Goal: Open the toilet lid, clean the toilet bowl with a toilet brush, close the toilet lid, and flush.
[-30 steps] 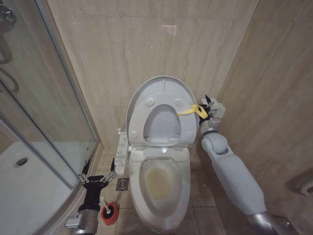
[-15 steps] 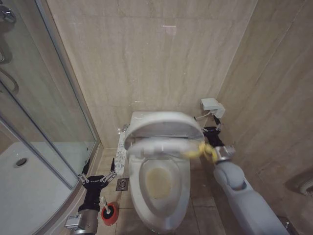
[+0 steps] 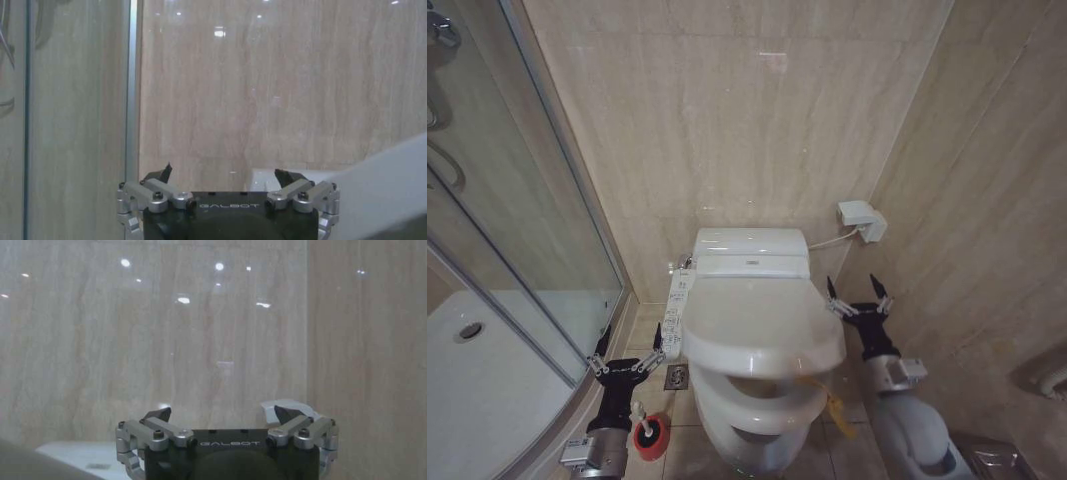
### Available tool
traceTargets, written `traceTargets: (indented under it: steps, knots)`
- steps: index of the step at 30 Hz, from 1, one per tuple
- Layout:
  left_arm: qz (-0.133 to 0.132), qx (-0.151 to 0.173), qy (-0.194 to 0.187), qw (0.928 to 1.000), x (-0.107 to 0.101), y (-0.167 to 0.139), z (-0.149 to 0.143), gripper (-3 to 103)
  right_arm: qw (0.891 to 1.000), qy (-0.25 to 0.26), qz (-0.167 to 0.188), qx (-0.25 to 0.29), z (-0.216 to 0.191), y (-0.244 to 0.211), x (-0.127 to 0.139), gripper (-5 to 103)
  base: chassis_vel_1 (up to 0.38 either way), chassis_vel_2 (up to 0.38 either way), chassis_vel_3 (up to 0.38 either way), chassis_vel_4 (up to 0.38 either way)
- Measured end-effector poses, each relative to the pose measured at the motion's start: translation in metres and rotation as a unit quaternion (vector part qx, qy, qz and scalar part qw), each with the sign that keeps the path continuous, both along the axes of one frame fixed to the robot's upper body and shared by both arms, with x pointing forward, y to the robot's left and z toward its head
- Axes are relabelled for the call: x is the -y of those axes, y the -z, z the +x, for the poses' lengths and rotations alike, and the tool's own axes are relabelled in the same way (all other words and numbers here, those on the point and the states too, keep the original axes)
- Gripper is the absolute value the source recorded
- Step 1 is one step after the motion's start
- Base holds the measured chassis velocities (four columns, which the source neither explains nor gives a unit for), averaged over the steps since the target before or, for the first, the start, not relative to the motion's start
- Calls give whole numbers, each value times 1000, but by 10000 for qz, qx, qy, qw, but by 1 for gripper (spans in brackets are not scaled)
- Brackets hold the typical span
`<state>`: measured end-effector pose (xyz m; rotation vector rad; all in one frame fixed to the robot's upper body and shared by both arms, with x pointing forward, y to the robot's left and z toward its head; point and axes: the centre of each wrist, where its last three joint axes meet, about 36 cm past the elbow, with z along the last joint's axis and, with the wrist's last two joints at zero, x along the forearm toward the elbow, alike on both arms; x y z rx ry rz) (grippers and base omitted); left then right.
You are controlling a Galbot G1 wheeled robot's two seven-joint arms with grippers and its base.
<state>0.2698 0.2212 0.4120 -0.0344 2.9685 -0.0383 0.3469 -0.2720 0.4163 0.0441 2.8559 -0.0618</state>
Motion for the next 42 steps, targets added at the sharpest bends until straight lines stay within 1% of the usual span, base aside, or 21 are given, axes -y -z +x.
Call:
traceTargets:
  steps: [3,7,11,12,17,23,30,42]
  knots:
    - [0,-1,0,10000,0,0,0,100,9999,140,-58,-60,-11,10,-4,100,0,0,0,0]
    - [0,0,0,10000,0,0,0,100,9994,314,-58,-109,-13,17,-4,100,0,0,0,0]
    - [0,0,0,10000,0,0,0,100,9982,574,-26,-170,-12,24,8,100,0,0,0,0]
    - [0,0,0,10000,0,0,0,100,9982,574,-26,-170,-12,24,8,100,0,0,0,0]
    - [0,0,0,10000,0,0,0,100,9969,769,102,-105,-14,15,15,100,0,0,0,0]
    - [0,0,0,10000,0,0,0,100,9972,739,101,-84,-19,10,15,100,0,0,0,0]
    - [0,0,0,10000,0,0,0,100,9985,510,144,-100,-27,8,10,100,0,0,0,0]
    - [0,0,0,10000,0,0,0,100,9986,475,208,-118,-31,6,5,100,0,0,0,0]
